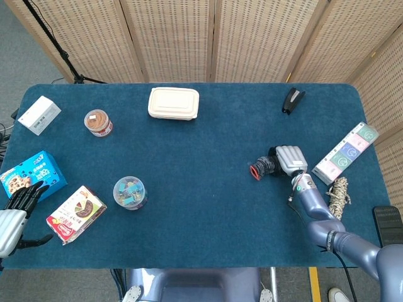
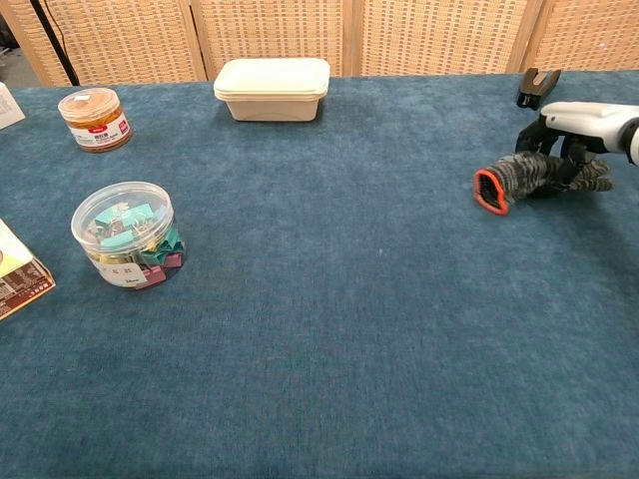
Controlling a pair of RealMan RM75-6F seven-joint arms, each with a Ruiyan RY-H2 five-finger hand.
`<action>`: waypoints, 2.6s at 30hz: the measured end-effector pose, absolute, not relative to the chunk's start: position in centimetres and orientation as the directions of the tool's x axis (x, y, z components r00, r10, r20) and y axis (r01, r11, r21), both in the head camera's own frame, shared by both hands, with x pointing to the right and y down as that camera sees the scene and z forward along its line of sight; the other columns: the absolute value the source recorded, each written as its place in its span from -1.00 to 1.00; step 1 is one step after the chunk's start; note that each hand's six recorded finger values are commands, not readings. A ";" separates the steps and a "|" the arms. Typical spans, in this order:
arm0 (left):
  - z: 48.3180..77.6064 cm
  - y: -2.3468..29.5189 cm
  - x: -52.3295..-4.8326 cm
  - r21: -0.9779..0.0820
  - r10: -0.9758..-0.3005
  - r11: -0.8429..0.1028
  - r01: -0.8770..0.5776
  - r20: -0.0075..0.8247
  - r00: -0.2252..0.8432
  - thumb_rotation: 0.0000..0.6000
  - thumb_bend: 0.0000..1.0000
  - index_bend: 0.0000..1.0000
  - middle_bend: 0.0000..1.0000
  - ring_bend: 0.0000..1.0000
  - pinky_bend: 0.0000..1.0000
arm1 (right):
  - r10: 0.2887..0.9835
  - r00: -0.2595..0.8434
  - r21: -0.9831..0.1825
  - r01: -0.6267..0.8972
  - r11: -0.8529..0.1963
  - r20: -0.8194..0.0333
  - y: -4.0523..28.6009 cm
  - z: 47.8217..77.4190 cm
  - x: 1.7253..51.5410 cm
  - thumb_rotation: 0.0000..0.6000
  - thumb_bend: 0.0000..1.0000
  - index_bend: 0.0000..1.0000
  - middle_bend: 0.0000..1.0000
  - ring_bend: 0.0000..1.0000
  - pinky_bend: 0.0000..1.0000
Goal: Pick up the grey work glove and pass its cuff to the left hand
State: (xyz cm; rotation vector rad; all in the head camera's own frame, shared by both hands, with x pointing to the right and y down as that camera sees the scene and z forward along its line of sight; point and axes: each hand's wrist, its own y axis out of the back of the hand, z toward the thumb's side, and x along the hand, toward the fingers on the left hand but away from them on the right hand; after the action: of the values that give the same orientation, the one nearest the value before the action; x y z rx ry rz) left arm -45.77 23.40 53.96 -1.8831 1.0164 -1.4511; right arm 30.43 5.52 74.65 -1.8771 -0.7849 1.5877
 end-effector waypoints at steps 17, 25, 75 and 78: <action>54.8 22.0 -43.5 -0.779 -0.796 -0.601 -0.179 0.561 0.230 1.00 -1.00 -1.00 -1.00 -1.00 -1.00 | 0.774 0.187 -0.730 0.257 -0.633 -0.605 6.3 71.9 28.7 1.00 -0.13 0.10 0.00 -0.20 -0.07; 56.5 19.3 -37.9 -0.691 -0.651 -0.718 -0.087 0.621 0.436 1.00 -1.00 -1.00 -1.00 -1.00 -1.00 | 0.792 0.184 -0.728 0.317 -0.608 -0.581 6.9 69.5 25.3 1.00 -0.11 0.11 0.00 -0.20 -0.07; 58.5 13.3 -18.0 -0.536 -0.424 -0.839 -0.094 0.535 0.731 1.00 -1.00 -1.00 -1.00 -1.00 -1.00 | 0.796 0.199 -0.545 0.634 -0.549 -0.571 10.5 63.1 14.9 1.00 0.02 0.12 0.02 -0.20 -0.07; 58.6 13.4 -17.6 -0.525 -0.414 -0.846 -0.093 0.538 0.734 1.00 -1.00 -1.00 -1.00 -1.00 -1.00 | 0.796 0.201 -0.536 0.643 -0.547 -0.571 10.8 63.2 14.4 1.00 0.02 0.12 0.02 -0.19 -0.08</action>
State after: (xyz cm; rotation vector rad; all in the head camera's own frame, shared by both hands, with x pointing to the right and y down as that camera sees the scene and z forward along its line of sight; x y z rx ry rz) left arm -17.63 13.39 58.64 -2.4645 0.3859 -0.9215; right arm 14.39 10.79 63.17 -2.2883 -1.3901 1.2650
